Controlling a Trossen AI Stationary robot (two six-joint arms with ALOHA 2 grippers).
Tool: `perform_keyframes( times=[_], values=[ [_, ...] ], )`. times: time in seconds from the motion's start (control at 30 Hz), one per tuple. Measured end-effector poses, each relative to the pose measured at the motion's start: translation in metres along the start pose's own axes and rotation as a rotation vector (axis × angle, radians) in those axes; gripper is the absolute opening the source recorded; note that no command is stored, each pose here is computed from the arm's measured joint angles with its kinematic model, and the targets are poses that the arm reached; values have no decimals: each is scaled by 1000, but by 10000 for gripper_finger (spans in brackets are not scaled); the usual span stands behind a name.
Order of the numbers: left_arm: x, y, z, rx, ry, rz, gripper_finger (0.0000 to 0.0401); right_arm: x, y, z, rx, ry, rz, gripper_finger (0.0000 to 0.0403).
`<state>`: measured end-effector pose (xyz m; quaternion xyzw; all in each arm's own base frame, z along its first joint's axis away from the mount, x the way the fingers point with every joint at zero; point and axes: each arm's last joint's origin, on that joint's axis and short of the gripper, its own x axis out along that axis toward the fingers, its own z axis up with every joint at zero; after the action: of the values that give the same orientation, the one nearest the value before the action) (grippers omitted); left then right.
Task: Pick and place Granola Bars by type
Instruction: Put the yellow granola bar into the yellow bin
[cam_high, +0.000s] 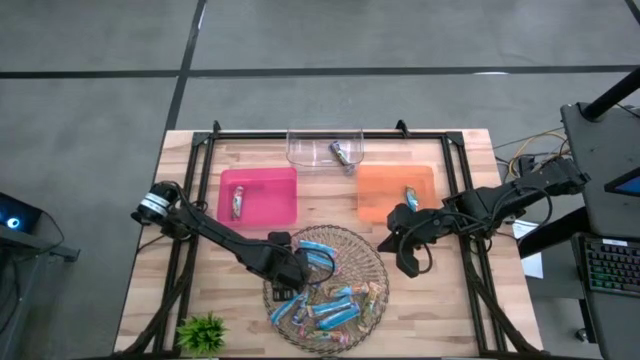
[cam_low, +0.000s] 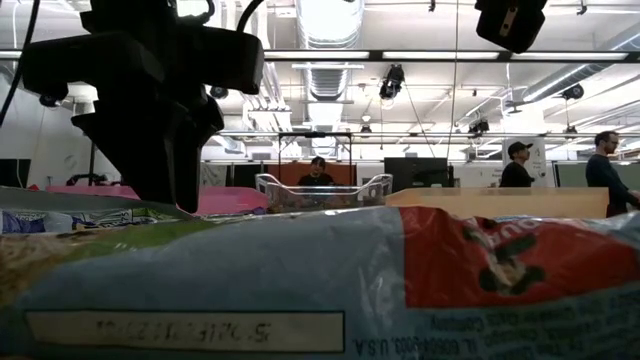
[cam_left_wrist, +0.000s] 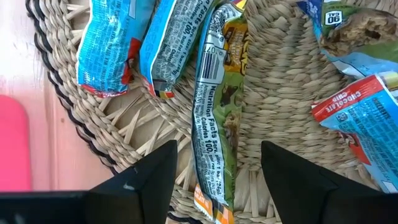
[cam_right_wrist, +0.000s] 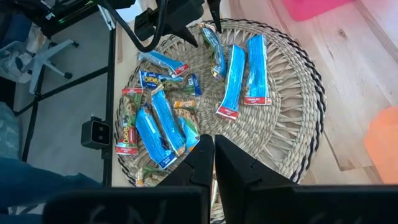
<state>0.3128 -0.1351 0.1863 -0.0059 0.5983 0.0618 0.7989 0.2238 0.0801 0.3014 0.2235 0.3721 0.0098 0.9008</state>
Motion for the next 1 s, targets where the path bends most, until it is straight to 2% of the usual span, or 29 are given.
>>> perform_keyframes(
  times=[0.47, 0.83, 1.0],
  values=[
    [8, 5, 3, -8, 19, 12, 213, 0, 0, 0, -5, -1, 0, 8],
    [12, 9, 2, -21, 57, -40, 213, 0, 0, 0, -7, -2, 0, 8],
    [13, 10, 1, -25, 83, -78, 191, 0, 0, 0, -8, -2, 0, 8]
  ],
)
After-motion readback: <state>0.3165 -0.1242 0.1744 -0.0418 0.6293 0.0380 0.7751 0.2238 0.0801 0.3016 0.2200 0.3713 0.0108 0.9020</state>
